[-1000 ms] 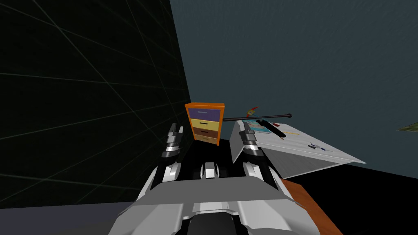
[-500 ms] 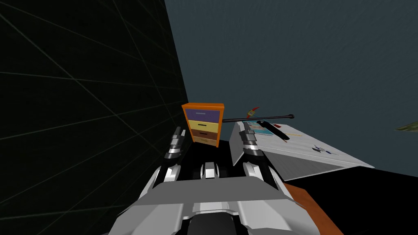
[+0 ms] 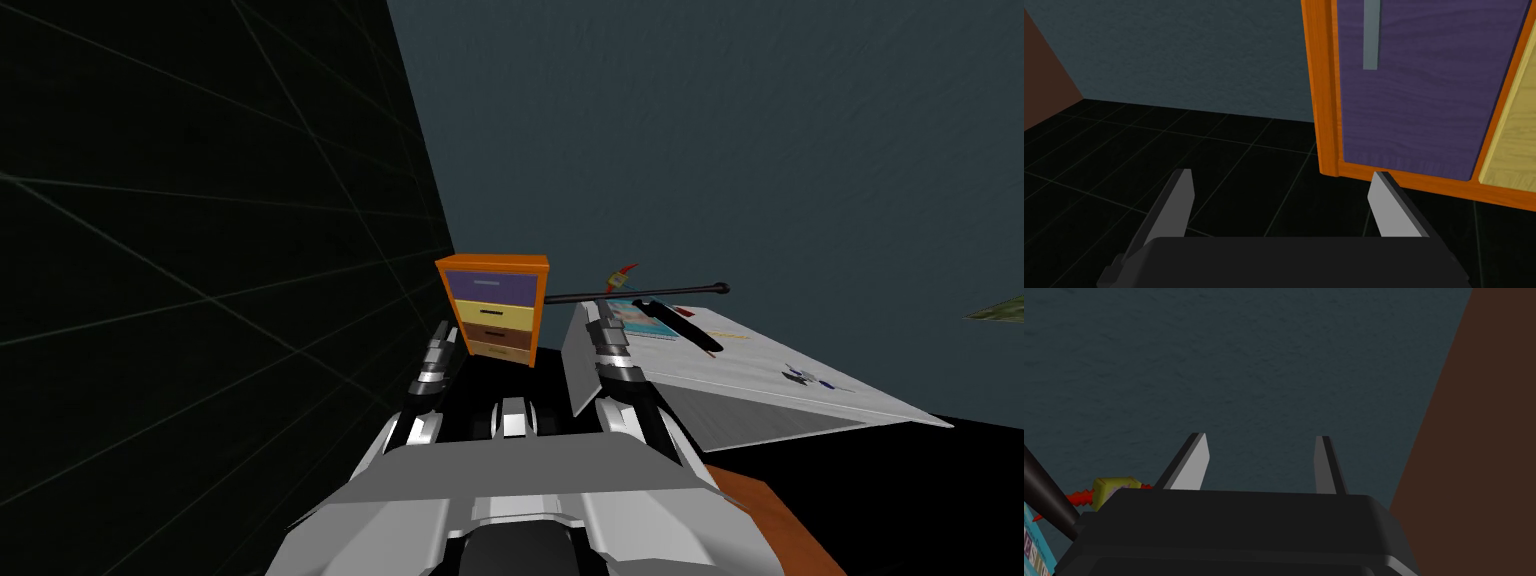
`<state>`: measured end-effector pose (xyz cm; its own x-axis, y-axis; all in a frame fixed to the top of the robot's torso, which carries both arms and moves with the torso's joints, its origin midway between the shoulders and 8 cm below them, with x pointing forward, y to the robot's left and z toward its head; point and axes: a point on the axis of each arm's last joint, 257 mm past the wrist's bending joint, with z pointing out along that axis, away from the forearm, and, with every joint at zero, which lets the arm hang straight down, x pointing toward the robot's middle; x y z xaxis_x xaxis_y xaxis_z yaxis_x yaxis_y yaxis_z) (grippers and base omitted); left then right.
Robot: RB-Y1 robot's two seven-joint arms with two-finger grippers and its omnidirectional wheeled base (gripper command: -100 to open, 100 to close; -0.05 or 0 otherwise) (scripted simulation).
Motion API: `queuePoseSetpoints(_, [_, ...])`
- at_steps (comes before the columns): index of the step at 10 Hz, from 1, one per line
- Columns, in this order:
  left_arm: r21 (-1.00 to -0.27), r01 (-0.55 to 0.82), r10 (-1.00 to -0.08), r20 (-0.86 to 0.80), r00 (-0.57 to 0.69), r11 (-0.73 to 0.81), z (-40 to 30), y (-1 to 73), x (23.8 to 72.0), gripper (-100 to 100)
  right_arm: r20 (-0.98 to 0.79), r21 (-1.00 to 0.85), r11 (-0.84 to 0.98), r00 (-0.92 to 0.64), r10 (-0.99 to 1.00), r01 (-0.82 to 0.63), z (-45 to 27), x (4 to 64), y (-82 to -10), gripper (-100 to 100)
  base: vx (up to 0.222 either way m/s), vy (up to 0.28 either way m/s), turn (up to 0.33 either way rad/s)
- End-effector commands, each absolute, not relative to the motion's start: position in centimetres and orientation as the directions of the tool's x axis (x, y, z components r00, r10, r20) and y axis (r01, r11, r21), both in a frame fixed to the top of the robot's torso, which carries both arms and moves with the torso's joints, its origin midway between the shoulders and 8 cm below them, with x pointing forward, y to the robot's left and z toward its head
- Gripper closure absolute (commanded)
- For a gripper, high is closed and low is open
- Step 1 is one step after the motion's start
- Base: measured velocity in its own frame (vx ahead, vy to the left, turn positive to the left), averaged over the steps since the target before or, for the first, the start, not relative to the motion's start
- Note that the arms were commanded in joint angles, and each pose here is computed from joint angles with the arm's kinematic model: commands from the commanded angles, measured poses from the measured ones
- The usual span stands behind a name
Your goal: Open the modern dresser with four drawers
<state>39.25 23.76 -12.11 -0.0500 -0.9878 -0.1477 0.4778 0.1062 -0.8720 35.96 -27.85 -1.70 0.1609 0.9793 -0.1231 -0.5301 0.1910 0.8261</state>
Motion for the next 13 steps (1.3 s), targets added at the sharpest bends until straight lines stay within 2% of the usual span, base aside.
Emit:
queuePoseSetpoints(1, [-0.892, 0.438, -0.986, -0.153, -0.062, 0.111, -14.9, 23.7, 39.3, -100, -0.123, 0.826, 0.191, 0.161, 0.979, -0.53, -1.7, 36.0, -27.9, 0, 0.13, -0.002, -0.073])
queuePoseSetpoints(13, [-0.957, 0.277, -0.99, -0.114, -0.082, 0.088, -26.3, 23.5, 38.1, -100, -0.123, 0.826, 0.191, 0.161, 0.979, -0.53, -1.7, 36.0, -27.8, 0, 0.117, 0.006, -0.053])
